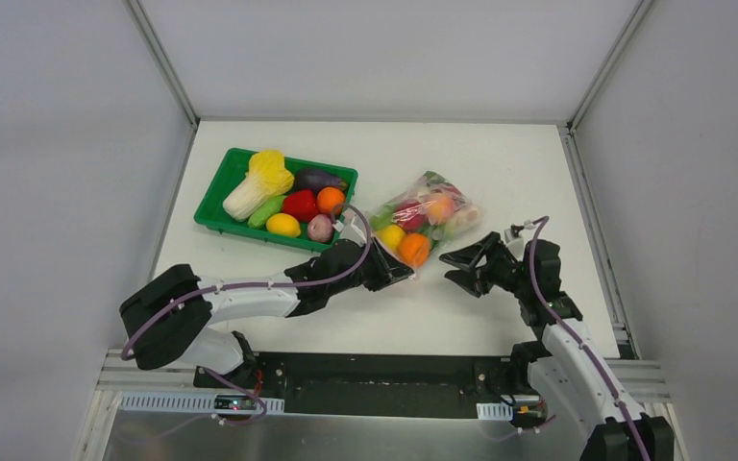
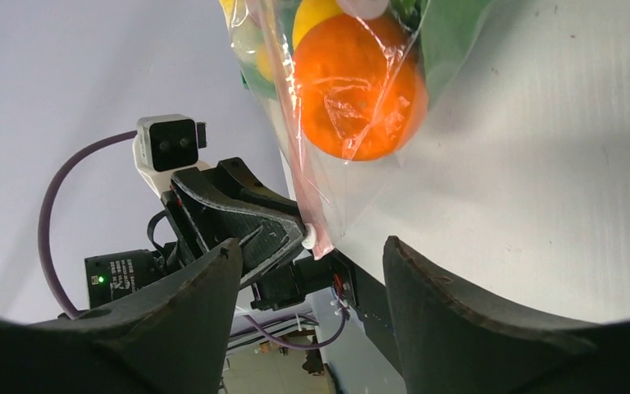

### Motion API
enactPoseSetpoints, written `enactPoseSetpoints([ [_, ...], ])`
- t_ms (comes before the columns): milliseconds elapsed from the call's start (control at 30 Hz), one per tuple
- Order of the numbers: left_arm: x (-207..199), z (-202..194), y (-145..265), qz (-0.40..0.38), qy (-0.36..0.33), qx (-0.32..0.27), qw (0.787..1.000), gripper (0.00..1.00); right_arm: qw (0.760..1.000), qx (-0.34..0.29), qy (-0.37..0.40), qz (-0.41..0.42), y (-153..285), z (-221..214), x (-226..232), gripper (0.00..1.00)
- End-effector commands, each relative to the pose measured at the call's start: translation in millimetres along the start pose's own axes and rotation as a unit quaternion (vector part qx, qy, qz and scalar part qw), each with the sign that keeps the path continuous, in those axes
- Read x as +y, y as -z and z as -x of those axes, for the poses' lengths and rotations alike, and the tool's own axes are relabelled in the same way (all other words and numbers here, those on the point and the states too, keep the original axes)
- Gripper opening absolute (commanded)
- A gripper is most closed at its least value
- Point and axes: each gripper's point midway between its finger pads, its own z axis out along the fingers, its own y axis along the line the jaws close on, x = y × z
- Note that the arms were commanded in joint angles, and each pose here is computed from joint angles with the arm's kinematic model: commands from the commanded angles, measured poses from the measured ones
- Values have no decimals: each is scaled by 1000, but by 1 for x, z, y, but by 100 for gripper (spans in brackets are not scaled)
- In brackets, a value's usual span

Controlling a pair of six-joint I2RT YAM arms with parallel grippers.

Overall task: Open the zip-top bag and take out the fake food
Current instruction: Adjust the zipper food storage bag at the center of the board.

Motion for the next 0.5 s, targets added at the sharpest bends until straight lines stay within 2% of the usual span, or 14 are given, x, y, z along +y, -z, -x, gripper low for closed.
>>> enactPoseSetpoints([
  [0,-26,0,-8,-20,8,-5,1000,17,999,10,-34,22,5,-11,3,63],
  [200,-27,-5,-13,-17,21,-4,1000,12,997,2,-72,32,6,-15,-5,52],
  [467,-33,-11,-16,-22,41,-6,999,12,991,2,-121,59,1,-17,-7,41],
])
